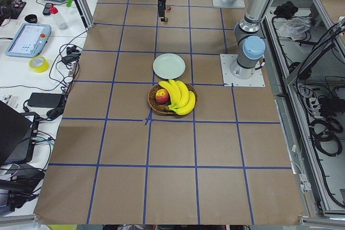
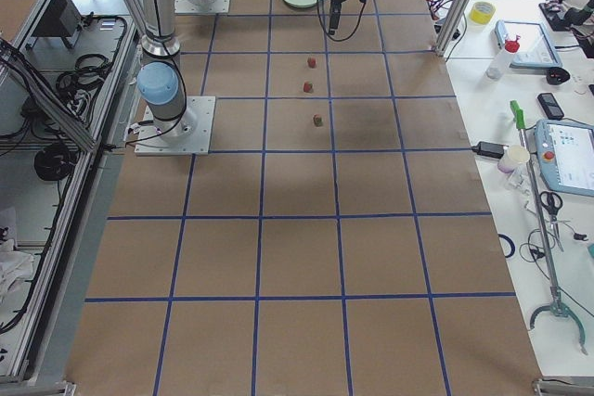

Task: Collect all strawberries into plate
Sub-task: 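Move the right gripper down over the strawberry nearest the plate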

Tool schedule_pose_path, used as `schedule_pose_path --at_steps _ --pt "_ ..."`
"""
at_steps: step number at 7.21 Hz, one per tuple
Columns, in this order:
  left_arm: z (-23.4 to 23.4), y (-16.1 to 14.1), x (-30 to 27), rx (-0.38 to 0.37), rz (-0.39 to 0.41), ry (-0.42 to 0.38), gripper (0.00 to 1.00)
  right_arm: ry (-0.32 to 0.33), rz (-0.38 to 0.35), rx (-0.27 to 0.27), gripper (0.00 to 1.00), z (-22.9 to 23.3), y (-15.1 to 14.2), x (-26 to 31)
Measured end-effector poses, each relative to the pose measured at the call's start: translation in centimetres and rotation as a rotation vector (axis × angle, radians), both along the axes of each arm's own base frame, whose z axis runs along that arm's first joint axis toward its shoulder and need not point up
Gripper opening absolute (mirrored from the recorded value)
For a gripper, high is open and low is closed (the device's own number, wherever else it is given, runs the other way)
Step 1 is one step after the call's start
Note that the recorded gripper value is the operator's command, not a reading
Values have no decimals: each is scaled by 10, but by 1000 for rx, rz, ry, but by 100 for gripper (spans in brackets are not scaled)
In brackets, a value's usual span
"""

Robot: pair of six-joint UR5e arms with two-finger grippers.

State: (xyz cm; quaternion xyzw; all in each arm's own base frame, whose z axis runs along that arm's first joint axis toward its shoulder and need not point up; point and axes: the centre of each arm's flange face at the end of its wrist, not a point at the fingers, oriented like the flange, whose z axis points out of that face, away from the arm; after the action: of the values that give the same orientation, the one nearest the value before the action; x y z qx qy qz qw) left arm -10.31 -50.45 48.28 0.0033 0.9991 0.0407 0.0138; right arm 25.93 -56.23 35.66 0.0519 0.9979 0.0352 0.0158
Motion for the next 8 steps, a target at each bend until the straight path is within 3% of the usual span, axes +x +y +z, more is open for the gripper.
schedule_pose_path --at_steps 2,4,7,8 --pt "2 1 0 -3 0 -1 100 3 1 14 100 -77 3 12" --pt "1 2 0 0 0 -2 100 -4 3 -8 100 -140 23 12" --pt "-8 2 0 20 12 0 100 -26 7 -15 98 -173 34 18" --pt "-9 3 -1 19 13 1 100 -28 12 -12 88 -174 38 24"
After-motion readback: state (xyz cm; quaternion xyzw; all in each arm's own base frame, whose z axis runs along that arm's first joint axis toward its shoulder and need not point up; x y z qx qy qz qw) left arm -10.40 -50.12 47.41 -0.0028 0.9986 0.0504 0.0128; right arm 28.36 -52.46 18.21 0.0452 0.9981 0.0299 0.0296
